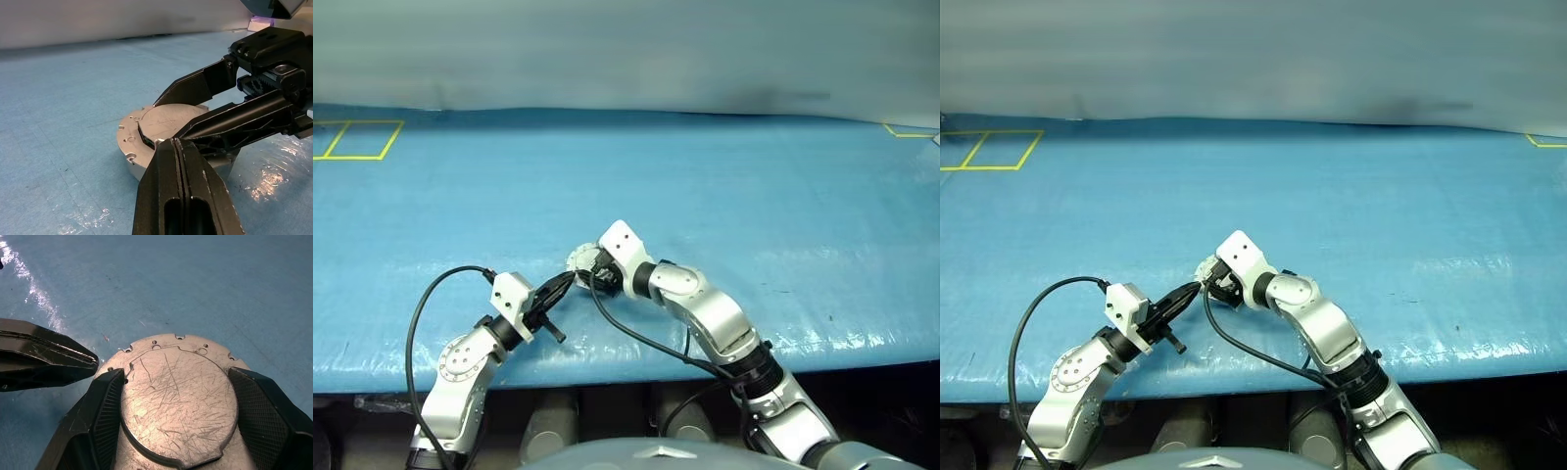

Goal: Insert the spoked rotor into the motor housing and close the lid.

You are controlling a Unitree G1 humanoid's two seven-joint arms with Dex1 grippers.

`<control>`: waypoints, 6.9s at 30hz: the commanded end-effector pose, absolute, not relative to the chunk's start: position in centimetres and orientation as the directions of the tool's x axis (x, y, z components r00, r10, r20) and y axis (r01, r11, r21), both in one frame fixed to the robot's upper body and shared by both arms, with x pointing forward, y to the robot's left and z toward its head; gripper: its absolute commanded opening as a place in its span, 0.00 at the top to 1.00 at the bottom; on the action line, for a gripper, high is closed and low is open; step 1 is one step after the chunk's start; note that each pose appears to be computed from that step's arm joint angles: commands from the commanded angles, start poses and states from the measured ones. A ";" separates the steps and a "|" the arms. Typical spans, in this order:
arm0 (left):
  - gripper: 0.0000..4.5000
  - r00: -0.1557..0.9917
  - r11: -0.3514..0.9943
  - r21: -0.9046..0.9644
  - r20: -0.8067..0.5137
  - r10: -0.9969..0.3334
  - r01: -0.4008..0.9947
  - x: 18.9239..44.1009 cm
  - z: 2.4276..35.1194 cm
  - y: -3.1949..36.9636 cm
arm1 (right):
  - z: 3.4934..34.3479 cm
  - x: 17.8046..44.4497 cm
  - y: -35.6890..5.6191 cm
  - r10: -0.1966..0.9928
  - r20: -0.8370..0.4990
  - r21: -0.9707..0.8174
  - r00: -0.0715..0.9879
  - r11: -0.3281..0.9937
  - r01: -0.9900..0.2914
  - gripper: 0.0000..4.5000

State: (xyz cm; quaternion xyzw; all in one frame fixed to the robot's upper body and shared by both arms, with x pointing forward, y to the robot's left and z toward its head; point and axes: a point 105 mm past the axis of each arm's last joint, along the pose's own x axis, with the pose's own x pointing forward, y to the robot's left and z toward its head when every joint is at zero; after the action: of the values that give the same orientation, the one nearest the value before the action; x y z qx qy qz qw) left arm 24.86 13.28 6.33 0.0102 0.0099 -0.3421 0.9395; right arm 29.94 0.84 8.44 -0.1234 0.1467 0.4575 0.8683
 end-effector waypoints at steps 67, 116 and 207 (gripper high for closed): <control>1.00 0.738 0.738 -0.009 -0.007 -0.675 0.675 25.1 6.0 12.4 | 7.0 30.6 -0.9 0.862 -0.391 -0.050 0.323 0.330 -0.943 0.32; 1.00 0.856 0.856 -0.031 -0.017 -0.517 0.516 29.1 9.7 13.0 | 6.5 31.2 -1.6 0.867 -0.390 -0.105 0.311 0.294 -0.950 0.32; 1.00 0.599 0.737 -0.183 -0.472 -0.647 0.651 29.0 5.0 10.3 | 8.1 26.8 -2.5 0.784 -0.065 0.974 0.618 0.185 -0.133 0.01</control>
State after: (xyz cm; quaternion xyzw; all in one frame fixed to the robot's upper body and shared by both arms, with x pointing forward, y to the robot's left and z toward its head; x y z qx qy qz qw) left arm 30.01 10.68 7.05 0.0065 0.2198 -0.3535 0.9092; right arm 27.94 -7.74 6.34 0.4688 0.3106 0.2640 0.7836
